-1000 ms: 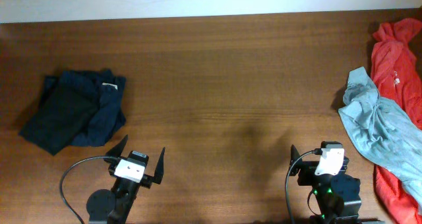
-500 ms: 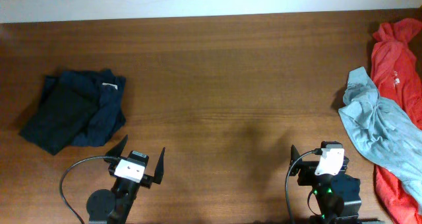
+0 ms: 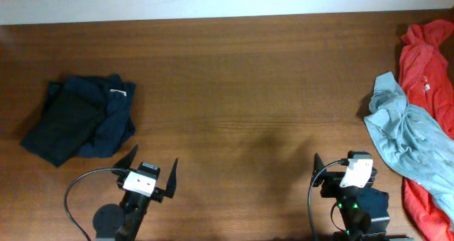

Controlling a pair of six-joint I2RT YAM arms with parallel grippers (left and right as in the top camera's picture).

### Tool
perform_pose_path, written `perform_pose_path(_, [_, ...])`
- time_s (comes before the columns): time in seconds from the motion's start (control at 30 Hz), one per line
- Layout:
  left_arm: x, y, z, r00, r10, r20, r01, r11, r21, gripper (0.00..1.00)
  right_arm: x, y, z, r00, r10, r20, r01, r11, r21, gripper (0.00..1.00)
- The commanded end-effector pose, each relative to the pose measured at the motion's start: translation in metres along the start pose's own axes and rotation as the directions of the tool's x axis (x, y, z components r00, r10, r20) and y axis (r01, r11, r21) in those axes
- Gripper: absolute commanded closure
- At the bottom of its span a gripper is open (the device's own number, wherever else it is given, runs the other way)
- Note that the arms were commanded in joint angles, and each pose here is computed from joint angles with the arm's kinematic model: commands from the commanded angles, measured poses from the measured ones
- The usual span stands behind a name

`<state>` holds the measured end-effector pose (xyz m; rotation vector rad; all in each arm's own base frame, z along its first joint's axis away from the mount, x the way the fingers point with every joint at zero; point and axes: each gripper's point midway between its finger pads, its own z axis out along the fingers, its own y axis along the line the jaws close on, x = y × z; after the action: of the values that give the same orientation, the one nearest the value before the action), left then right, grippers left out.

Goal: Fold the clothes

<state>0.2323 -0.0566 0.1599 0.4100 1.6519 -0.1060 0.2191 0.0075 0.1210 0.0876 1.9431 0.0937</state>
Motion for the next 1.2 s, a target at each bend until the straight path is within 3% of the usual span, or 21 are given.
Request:
perform_pose_path(0.0, [0.006,-0.008,0.002,0.998,-0.059,-0.017,0.06,0.997,0.04,0.01,0.002,0.022,-0.001,1.0,0.021,-0.01,-0.023,0.991,-0.129,0.01])
perform_pose_path(0.13, [0.015,-0.004,0.006,0.995,-0.082,-0.06,0.084,0.996,0.023,0.01,-0.007,0.043,-0.006,1.0,0.022,0.018,-0.017,0.967,-0.254,0.01])
perform_pose_path(0.37, [-0.036,0.012,0.005,0.99,-0.125,0.064,0.126,0.992,-0.023,0.01,-0.06,0.056,-0.022,0.982,0.035,0.188,0.025,0.951,-0.308,0.01])
perform_pose_path(0.57, [-0.073,0.028,0.008,0.99,-0.141,0.001,0.141,0.988,-0.064,0.01,-0.102,0.058,-0.035,0.98,0.035,0.193,0.024,0.954,-0.297,0.02])
perform_pose_path(0.77, [-0.103,0.049,0.035,0.959,-0.189,-0.209,0.173,0.981,-0.092,0.01,-0.137,0.031,-0.017,0.99,0.137,-0.025,-0.139,0.987,-0.082,0.01])
perform_pose_path(1.03, [-0.127,0.057,0.063,0.873,-0.229,-0.43,0.22,0.973,-0.07,0.01,-0.197,0.041,0.015,0.961,0.135,-0.243,-0.147,0.989,-0.032,0.01])
perform_pose_path(1.17, [-0.11,0.048,0.071,0.822,-0.255,-0.509,0.272,0.961,-0.043,0.01,-0.173,0.045,0.036,0.901,0.115,-0.419,-0.136,0.99,-0.022,0.02])
